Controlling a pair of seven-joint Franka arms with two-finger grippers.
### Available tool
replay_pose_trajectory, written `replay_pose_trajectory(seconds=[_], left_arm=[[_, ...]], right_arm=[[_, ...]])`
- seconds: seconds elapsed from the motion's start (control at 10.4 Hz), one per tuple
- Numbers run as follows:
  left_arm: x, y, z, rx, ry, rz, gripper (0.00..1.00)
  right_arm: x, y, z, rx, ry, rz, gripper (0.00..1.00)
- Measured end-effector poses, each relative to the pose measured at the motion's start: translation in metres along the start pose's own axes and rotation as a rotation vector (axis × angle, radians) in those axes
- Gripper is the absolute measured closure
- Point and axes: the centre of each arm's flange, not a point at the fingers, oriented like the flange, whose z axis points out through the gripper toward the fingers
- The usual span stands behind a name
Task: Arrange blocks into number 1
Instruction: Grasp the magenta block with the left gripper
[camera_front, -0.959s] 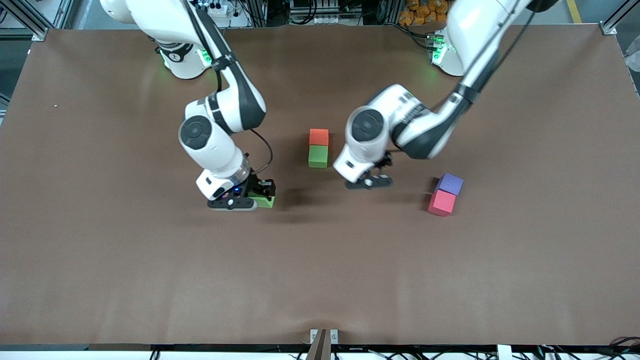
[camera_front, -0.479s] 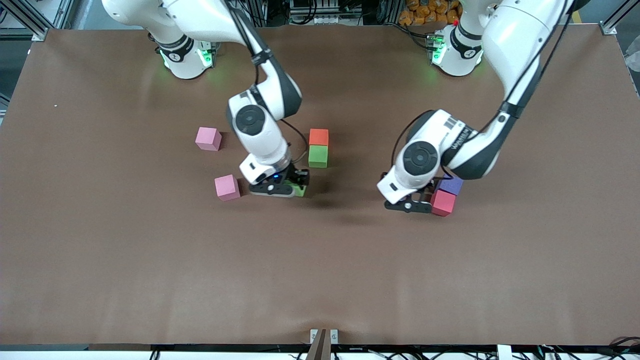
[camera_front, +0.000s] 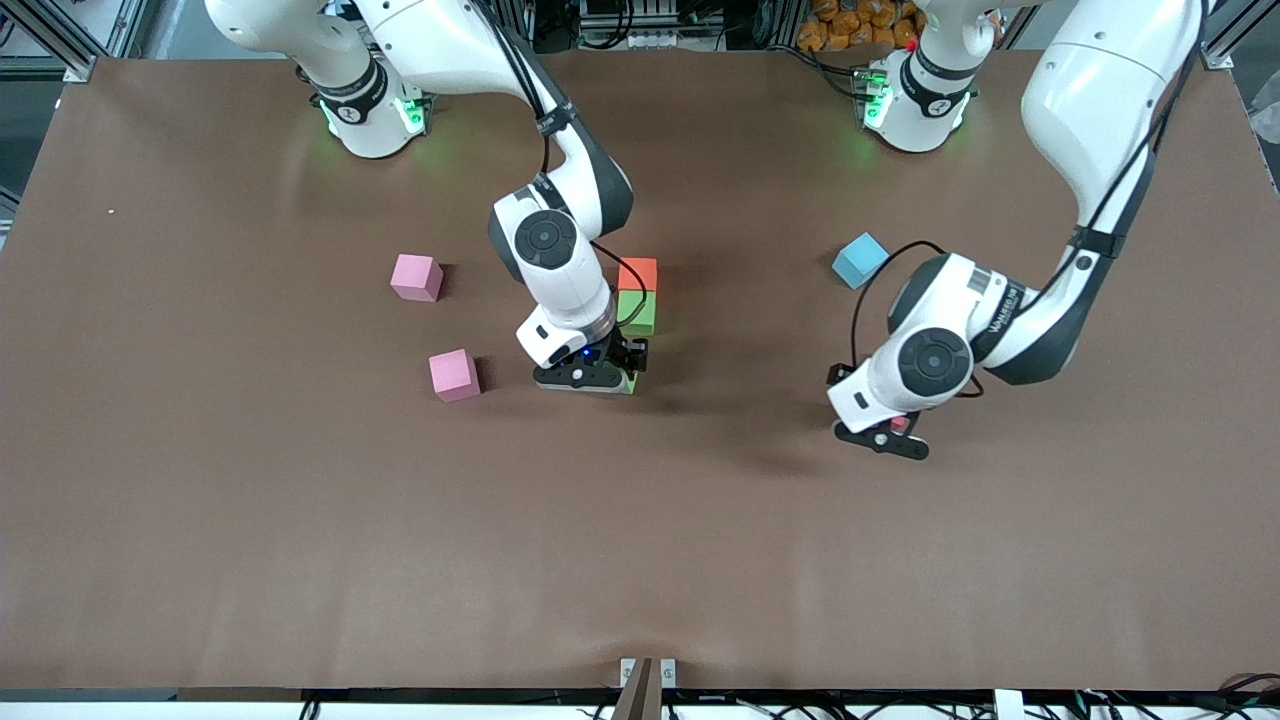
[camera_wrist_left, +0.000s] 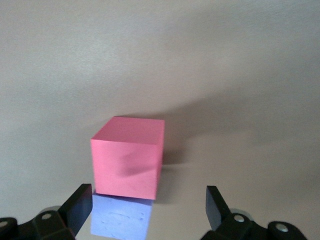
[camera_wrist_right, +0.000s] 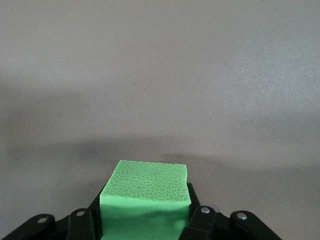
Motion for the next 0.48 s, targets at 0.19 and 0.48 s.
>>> replay_pose_trajectory(seconds=[0.19,0.48], left_arm=[[0.002,-0.011,0.017,-0.004,-0.021,0.014,0.00],[0.004,-0.011,0.031,0.029,-0.028,0.043,0.00]], right_arm=[[-0.007,-0.010,0.006,-0.011,0.006,-0.034,0.39],[-0.025,-0.024,0.018,-0.024,0.000,-0.075,0.39]])
